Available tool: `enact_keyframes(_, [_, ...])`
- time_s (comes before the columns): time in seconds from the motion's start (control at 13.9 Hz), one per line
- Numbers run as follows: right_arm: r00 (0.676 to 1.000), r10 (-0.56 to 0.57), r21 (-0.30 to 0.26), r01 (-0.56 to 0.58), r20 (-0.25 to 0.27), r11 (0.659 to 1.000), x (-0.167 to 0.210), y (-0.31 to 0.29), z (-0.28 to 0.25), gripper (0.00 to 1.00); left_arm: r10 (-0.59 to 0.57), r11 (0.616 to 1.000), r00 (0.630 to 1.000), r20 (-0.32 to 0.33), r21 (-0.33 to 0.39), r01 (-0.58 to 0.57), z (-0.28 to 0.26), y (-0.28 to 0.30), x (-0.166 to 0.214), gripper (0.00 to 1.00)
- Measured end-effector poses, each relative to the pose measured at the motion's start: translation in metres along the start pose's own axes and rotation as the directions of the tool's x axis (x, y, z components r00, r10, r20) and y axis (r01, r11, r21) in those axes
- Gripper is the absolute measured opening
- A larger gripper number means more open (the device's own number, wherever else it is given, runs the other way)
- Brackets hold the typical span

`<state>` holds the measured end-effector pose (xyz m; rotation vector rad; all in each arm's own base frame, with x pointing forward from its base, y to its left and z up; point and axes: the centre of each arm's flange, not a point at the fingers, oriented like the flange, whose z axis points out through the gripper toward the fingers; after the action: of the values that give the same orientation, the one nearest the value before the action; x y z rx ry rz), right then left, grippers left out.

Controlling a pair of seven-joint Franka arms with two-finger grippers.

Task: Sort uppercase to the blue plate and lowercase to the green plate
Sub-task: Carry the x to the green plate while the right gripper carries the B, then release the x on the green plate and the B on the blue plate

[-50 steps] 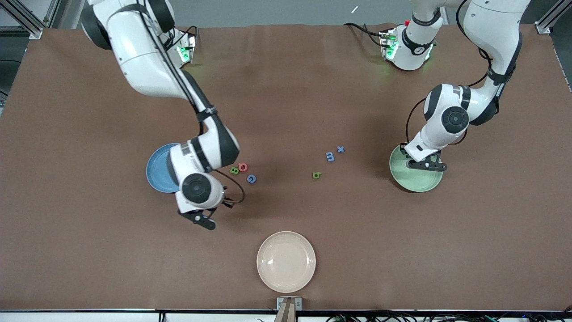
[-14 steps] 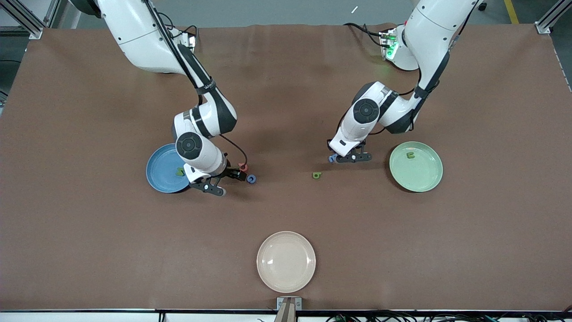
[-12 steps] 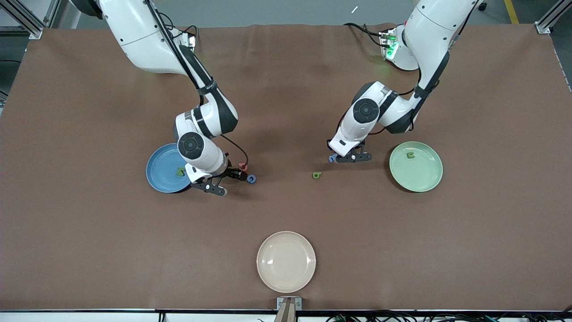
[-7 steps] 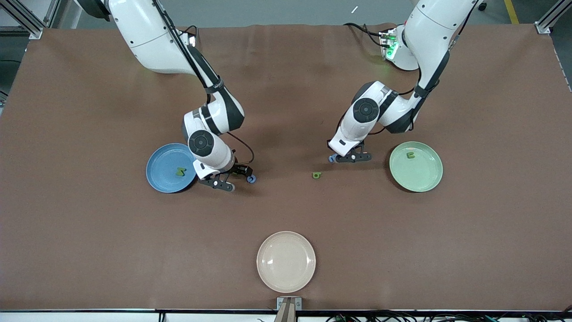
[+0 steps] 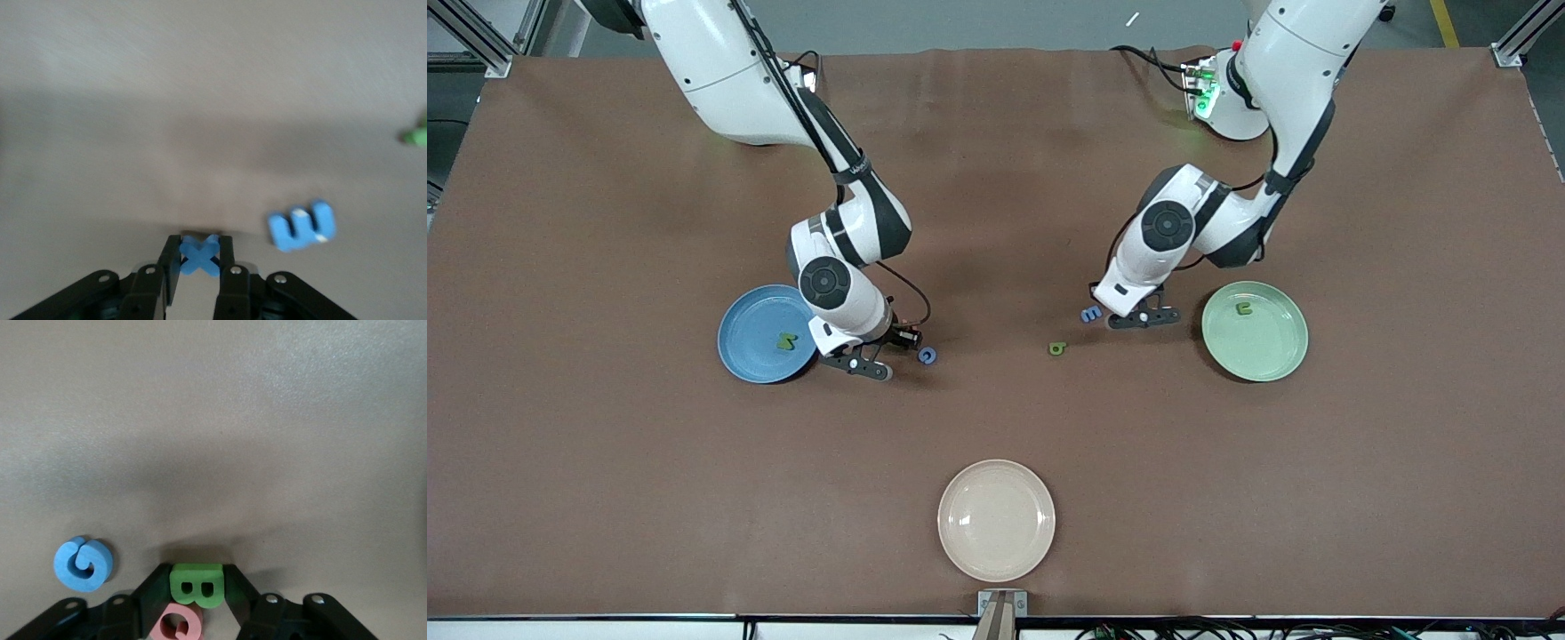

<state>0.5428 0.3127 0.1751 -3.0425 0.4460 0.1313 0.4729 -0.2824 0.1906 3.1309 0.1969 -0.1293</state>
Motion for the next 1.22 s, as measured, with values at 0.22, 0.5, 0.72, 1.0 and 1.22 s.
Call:
enact_keyframes(0.22, [1.0,0.009,-0.001,-0.009,0.0,1.0,0.0,0.001,-0.003,0.35,0.019,1.0,1.0,-0.024,0.009,-0.018,-0.032,-0.039,0.028,0.27])
enact_keyframes(0.5, [0.999,0.031,-0.064,-0.028,0.039,0.998,0.015,0.02,-0.018,0.35,0.1,0.994,0.995,-0.016,0.033,-0.099,-0.053,-0.104,0.053,0.27])
enact_keyframes(0.72, [0.997,0.0,-0.111,0.008,0.079,0.994,0.042,0.057,-0.069,0.35,0.154,0.987,0.988,0.008,0.038,-0.155,-0.047,-0.16,0.063,0.27])
enact_keyframes(1.0, [0.99,-0.051,-0.142,0.07,0.132,0.987,0.068,0.12,-0.096,0.35,0.232,0.972,0.972,0.029,0.038,-0.233,-0.041,-0.204,0.068,0.27])
enact_keyframes(1.22, [0.984,-0.046,-0.157,0.073,0.17,0.985,0.073,0.161,-0.076,0.35,0.266,0.96,0.963,0.038,0.085,-0.269,-0.035,-0.229,0.069,0.27])
